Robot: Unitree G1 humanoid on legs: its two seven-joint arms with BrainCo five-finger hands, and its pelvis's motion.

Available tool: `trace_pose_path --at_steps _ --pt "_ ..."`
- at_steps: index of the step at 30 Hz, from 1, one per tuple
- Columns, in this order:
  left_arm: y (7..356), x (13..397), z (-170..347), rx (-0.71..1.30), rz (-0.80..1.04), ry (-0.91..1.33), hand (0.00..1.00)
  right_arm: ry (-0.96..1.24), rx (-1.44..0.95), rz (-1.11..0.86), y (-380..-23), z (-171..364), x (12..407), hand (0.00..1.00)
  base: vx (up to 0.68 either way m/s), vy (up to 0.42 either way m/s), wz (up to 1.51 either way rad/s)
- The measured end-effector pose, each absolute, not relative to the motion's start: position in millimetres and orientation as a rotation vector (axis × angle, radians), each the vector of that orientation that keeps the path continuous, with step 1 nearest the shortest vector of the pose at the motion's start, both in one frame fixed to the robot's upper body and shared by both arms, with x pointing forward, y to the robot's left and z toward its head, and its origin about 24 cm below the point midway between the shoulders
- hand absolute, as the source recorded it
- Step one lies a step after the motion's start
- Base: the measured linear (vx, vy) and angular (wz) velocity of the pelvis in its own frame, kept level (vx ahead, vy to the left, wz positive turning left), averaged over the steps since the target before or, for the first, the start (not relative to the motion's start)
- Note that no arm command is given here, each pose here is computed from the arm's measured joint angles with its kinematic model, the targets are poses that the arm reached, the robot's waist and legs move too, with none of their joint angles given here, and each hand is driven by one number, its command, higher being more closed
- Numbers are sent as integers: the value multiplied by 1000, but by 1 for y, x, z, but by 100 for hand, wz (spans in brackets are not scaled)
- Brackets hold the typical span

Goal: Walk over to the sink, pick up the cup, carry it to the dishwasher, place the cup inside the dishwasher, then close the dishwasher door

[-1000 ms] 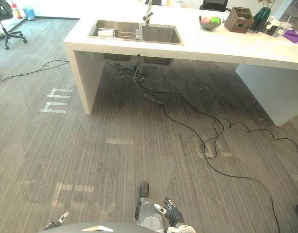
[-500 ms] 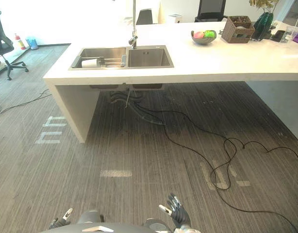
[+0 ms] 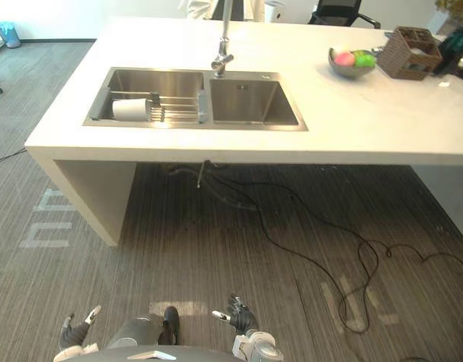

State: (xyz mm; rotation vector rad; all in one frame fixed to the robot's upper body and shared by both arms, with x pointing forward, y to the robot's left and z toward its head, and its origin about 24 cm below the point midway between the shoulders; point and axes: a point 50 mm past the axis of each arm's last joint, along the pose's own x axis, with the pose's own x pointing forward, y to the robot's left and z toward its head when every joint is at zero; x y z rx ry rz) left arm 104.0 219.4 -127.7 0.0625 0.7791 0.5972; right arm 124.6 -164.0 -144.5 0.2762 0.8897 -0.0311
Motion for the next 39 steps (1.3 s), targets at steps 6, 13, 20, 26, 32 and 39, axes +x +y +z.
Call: trace_pose_path --at_steps 6,13,20,26,32,39 --pt "185 185 -69 330 547 361 0 904 225 -70 -173 -140 131 0 356 110 -9" --pt "224 263 103 404 713 -378 0 943 225 -132 -180 -139 129 0 385 -130 28" --pt "192 230 142 443 636 -593 0 951 156 -135 -206 -136 127 0 435 -259 18" --pt "192 246 144 670 481 -539 0 1038 149 -143 -208 -145 119 0 325 -35 -11" --pt "211 280 102 1206 71 -201 0 1071 150 -98 -204 -149 118 0 193 143 0" --pt "261 284 85 1391 -21 42 0 1097 142 -104 -210 -149 117 0 6 38 5"
